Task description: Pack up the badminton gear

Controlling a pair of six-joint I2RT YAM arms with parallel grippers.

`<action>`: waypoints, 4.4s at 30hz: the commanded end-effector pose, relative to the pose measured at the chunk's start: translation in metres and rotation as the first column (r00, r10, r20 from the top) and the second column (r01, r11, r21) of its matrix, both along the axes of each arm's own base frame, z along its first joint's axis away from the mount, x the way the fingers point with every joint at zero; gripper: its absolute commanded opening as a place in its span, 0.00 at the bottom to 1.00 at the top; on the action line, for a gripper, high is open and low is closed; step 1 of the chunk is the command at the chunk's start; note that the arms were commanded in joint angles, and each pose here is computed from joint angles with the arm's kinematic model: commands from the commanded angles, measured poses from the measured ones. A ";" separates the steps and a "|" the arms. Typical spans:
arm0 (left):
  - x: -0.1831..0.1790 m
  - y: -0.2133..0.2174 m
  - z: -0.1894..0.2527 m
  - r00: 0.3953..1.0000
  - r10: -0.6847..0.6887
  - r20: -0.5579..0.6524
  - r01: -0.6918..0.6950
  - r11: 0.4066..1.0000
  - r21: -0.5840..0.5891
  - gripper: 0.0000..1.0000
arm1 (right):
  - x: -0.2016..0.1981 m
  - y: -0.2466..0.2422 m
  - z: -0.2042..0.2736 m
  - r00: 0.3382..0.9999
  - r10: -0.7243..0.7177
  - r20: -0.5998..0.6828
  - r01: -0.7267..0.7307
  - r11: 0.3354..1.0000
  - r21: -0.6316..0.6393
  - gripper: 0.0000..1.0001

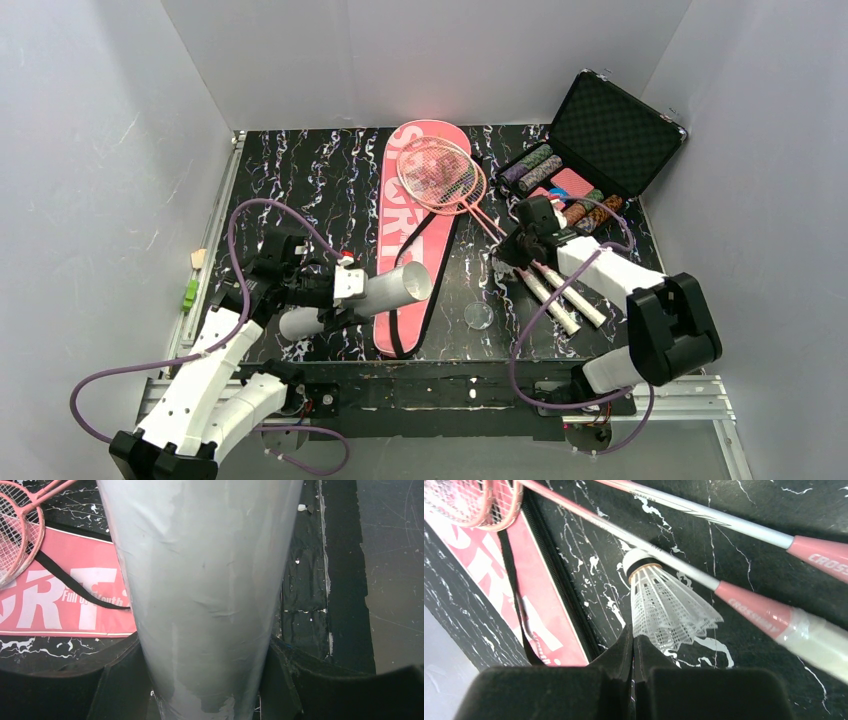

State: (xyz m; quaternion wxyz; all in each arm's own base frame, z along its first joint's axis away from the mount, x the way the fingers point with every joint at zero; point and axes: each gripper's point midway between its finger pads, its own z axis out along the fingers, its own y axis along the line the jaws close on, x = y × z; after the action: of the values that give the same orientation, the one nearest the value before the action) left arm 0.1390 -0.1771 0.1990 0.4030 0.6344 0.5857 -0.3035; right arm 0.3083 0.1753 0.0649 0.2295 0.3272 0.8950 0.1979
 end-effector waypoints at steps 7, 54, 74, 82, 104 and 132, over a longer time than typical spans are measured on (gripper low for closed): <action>-0.003 -0.002 0.004 0.999 -0.019 0.027 0.019 1.000 -0.015 0.33 | -0.026 0.034 0.113 0.925 0.280 0.256 -0.304 0.951 0.061 0.01; 0.002 0.004 -0.010 0.998 -0.037 0.054 0.035 0.998 0.043 0.32 | -0.213 0.163 0.281 0.141 0.905 0.400 -0.982 0.179 -0.059 0.01; -0.001 0.004 -0.008 0.998 -0.042 0.053 0.040 0.999 0.038 0.31 | -0.213 0.147 0.311 0.199 0.811 0.549 -0.948 0.301 -0.101 0.56; -0.001 0.003 -0.004 0.998 -0.043 0.054 0.042 0.999 0.026 0.31 | -0.194 0.131 0.269 0.333 0.816 0.472 -0.892 0.434 -0.122 0.58; -0.002 -0.003 0.013 0.997 -0.051 0.062 0.052 0.998 -0.019 0.31 | -0.167 0.146 0.212 0.463 0.786 0.409 -0.829 0.548 -0.114 0.55; 0.002 -0.003 0.008 0.998 -0.038 0.047 0.038 0.999 -0.010 0.30 | -0.156 0.093 0.245 0.585 0.599 0.547 -0.646 0.752 -0.132 0.78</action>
State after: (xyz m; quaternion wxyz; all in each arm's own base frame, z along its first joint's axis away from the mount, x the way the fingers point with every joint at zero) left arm 0.1419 -0.1755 0.1941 0.3901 0.6391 0.5913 -0.2995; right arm 0.1466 0.3082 0.2851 0.3362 -0.1178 0.8490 0.3902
